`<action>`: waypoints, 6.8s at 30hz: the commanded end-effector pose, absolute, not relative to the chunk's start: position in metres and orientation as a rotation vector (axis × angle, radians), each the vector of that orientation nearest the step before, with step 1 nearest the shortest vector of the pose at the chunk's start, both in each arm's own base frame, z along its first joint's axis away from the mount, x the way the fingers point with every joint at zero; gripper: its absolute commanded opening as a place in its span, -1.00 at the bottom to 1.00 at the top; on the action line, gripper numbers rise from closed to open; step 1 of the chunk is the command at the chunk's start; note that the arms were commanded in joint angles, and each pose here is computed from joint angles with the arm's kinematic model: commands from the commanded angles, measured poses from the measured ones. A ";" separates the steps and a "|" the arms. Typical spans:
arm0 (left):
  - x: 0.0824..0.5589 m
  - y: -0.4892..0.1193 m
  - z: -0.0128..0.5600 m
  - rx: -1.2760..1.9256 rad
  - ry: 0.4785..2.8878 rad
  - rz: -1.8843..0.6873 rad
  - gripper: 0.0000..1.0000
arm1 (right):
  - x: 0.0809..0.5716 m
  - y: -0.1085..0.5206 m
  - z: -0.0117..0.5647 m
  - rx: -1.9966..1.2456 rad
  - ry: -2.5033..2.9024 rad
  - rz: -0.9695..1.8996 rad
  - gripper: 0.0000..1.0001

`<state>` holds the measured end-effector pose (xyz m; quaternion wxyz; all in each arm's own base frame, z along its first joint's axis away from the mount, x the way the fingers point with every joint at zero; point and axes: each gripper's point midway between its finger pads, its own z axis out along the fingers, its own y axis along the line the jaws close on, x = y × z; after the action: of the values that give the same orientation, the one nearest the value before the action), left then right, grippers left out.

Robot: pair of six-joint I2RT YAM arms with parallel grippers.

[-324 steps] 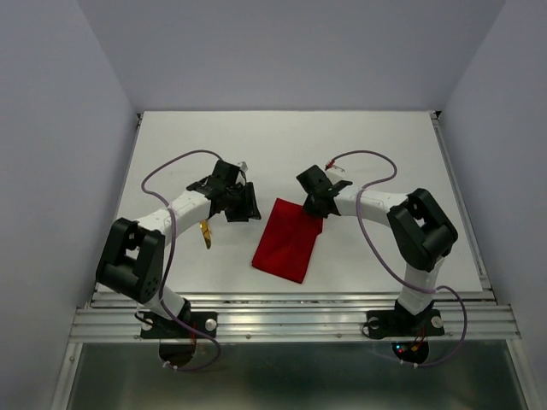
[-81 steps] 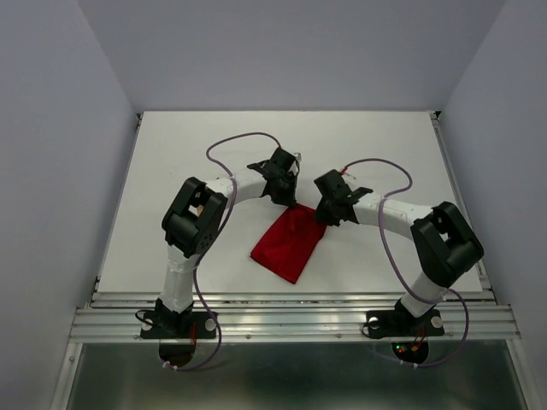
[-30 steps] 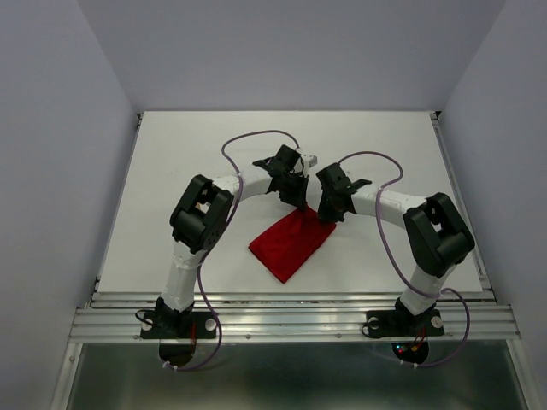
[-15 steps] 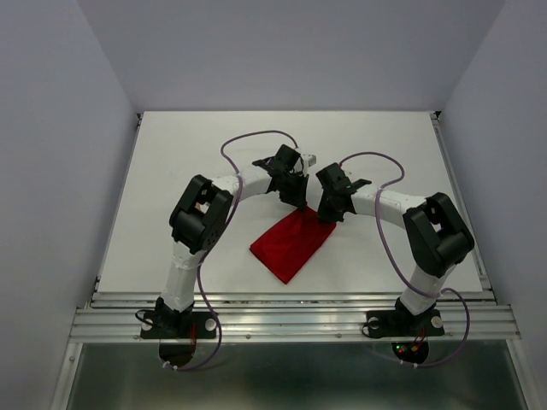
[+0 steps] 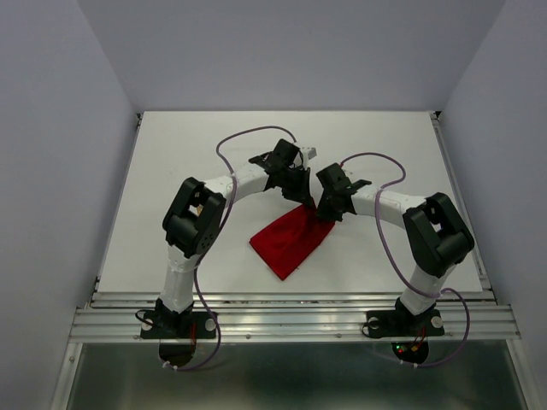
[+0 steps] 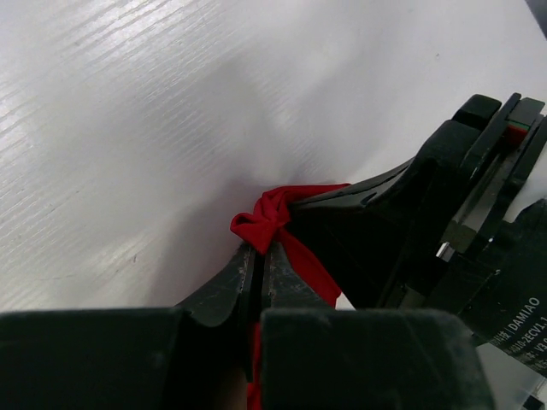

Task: Fold the napkin into a case and place the utensils inside
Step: Fold the 2/3-rectangle-folded napkin at the center of the board.

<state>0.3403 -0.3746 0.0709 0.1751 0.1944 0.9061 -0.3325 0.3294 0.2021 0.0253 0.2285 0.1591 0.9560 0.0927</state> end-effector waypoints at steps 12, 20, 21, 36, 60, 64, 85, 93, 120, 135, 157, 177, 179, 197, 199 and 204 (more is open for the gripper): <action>0.319 -0.384 0.092 0.554 2.552 -1.004 -1.00 | 0.322 0.195 0.012 0.491 2.641 0.218 -0.99; 0.315 -0.389 0.081 0.502 2.586 -0.948 -1.00 | 0.321 0.198 0.012 0.510 2.641 0.243 -0.99; 0.316 -0.389 0.080 0.494 2.586 -0.938 -1.00 | 0.320 0.197 0.012 0.510 2.642 0.242 -0.99; 0.335 -0.346 0.086 0.376 2.591 -0.695 0.33 | 0.320 0.197 0.018 0.510 2.630 0.252 -0.99; 0.300 -0.302 0.026 0.288 2.737 -0.531 0.05 | 0.326 0.201 0.022 0.497 2.619 0.264 -0.99; 0.306 -0.297 0.042 0.278 2.670 -0.508 0.09 | 0.325 0.200 0.021 0.495 2.622 0.264 -0.99; 0.302 -0.295 0.033 0.239 2.662 -0.451 0.12 | 0.326 0.201 0.022 0.488 2.623 0.267 -0.99; 0.285 -0.301 0.013 0.265 2.735 -0.434 -0.08 | 0.327 0.203 0.023 0.489 2.621 0.271 -0.99; 0.334 -0.315 0.070 0.509 2.571 -0.314 -1.00 | 0.329 0.212 0.028 0.850 2.547 0.376 -0.97; 0.315 -0.347 0.092 0.570 2.540 -0.614 -1.00 | 0.333 0.222 0.016 1.020 2.530 0.423 -0.98; 0.296 -0.364 0.099 0.530 2.558 -0.815 -1.00 | 0.325 0.220 0.002 1.100 2.533 0.420 -0.98; 0.281 -0.379 0.054 0.453 2.659 -0.968 -1.00 | 0.321 0.220 0.003 1.131 2.525 0.440 -0.99; 0.281 -0.379 0.047 0.445 2.675 -0.956 -1.00 | 0.322 0.221 0.007 1.123 2.519 0.448 -0.99; 0.280 -0.371 0.017 0.413 2.751 -0.878 -1.00 | 0.340 0.201 0.119 0.922 2.312 0.597 -0.95; 0.281 -0.371 0.018 0.420 2.747 -0.871 -1.00 | 0.331 0.187 0.115 0.863 2.337 0.528 -0.92; 0.284 -0.369 0.025 0.466 2.729 -0.847 -1.00 | 0.311 0.162 0.100 0.697 2.411 0.461 -0.70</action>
<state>0.2848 -0.3755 0.0291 0.1233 0.1410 0.9314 -0.3120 0.3335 0.1872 0.1195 0.2921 0.3253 0.8714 0.2224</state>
